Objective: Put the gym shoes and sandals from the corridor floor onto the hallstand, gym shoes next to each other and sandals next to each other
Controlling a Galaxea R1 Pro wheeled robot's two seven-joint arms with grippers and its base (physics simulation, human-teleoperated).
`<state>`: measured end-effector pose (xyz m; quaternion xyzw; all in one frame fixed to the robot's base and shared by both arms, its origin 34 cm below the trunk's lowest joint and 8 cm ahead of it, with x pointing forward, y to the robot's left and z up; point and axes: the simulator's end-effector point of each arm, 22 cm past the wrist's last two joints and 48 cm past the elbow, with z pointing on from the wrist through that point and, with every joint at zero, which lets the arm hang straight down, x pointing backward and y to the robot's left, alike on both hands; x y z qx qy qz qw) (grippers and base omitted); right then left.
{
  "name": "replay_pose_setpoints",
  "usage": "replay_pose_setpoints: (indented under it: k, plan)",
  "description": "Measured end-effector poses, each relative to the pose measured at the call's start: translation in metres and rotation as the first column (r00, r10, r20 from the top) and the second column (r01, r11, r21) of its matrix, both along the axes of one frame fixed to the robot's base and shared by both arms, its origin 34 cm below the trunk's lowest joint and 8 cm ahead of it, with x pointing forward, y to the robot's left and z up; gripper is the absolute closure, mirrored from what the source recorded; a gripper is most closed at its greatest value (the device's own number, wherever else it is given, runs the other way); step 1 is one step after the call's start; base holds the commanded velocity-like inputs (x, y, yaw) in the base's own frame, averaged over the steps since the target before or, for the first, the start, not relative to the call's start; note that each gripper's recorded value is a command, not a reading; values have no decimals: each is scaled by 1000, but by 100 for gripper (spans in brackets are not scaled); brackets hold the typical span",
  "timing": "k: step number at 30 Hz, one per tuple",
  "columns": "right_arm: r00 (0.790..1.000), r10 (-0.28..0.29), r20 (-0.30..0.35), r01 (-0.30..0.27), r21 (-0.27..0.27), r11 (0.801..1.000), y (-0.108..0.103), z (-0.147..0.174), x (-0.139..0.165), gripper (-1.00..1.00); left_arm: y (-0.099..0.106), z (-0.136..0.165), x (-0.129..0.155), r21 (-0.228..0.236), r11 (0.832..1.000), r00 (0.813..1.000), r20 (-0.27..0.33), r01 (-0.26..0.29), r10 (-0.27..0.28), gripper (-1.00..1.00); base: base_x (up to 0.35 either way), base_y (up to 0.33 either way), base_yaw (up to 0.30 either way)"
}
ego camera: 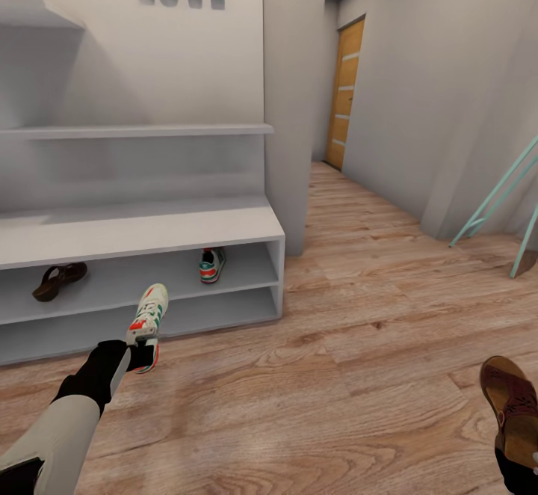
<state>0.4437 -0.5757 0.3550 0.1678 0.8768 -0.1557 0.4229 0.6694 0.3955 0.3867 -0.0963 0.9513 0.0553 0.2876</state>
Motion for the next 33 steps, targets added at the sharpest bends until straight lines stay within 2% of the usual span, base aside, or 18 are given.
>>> replay_pose_setpoints:
  k: [6, 14, 19, 33]
  plan:
    - [1000, 3, 0, -3, 3, 1000, 2, -1, 0, 100, -1, 3, 3, 11, 1000, 1000, 3, 12, -12, 100, 0, 0, 0]
    - [1000, 4, -1, -4, 3, 1000, 3, -1, 0, 100, -1, 28, 31, 22, 1000, 999, 35, 4, -5, 100, 0, 0, 0]
    - [1000, 4, -1, -4, 2, 1000, 2, -1, 0, 100, 0, 30, 32, 24, 1000, 999, 38, 2, -3, 100, 28, 0, 0]
    - [1000, 4, -2, -4, 2, 1000, 2, -1, 0, 100, -1, 29, 31, 18, 1000, 999, 39, 7, -8, 100, 285, -77, 0]
